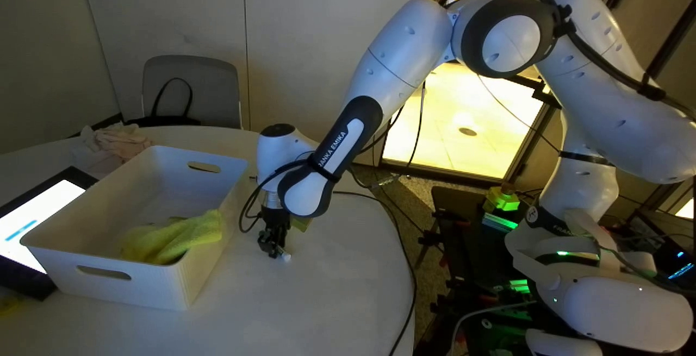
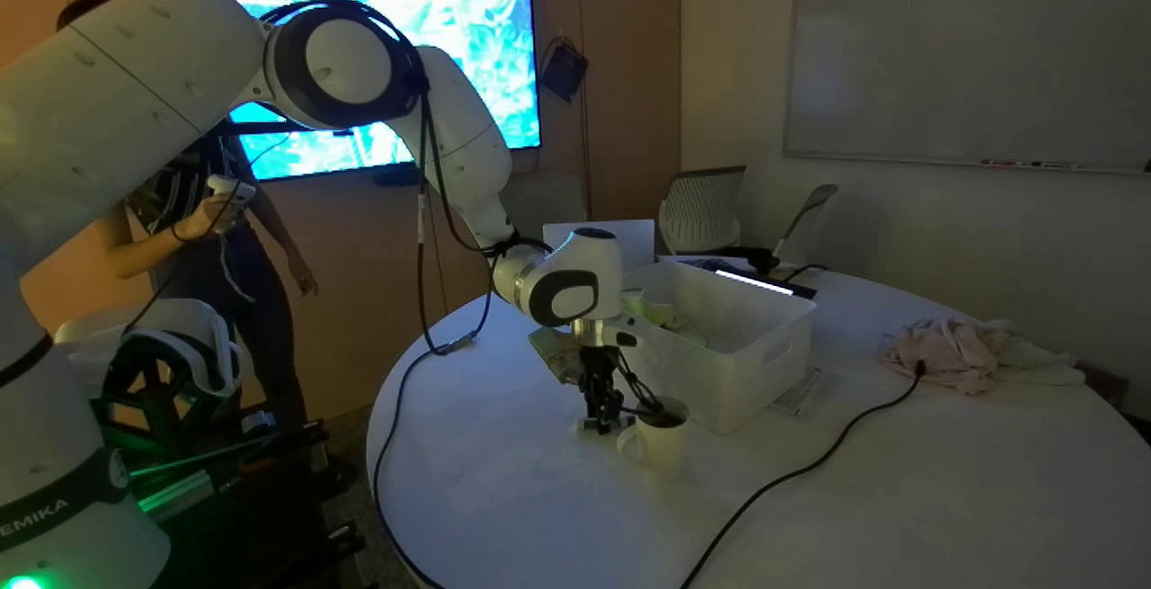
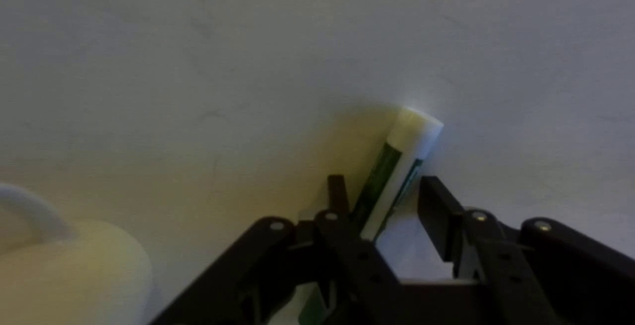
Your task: Pick up the clothes from the table and put them in the box and pick up the black objects from the table and put them in the cup
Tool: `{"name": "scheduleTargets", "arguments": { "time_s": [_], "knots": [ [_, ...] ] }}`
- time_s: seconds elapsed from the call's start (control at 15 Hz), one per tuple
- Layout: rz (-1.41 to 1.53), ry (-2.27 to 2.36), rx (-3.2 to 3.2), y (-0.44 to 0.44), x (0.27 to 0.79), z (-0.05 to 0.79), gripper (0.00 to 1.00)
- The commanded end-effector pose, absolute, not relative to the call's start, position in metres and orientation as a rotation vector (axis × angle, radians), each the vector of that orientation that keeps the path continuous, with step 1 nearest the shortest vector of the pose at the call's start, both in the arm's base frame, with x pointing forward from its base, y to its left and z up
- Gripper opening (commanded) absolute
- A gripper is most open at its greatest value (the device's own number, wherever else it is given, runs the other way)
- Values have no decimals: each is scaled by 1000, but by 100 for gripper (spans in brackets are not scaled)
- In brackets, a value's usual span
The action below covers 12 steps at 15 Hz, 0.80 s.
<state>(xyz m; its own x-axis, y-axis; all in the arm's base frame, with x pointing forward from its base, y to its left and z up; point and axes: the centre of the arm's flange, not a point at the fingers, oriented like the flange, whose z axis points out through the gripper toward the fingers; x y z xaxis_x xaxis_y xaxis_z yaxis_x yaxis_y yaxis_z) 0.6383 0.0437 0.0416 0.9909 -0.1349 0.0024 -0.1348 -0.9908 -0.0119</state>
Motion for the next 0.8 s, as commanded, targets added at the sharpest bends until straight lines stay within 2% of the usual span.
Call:
{"name": "scheduleTargets", "arguments": {
  "time_s": [0.0, 0.13, 0.2, 0.27, 0.73],
  "knots": [
    [-26, 180, -3139, 48, 642, 48, 17],
    [-29, 168, -3148, 49, 641, 53, 1],
    [-30, 154, -3152, 51, 640, 57, 1],
    [-33, 144, -3159, 52, 639, 58, 5],
    [-38, 7, -3207, 68, 622, 95, 5]
  ]
}}
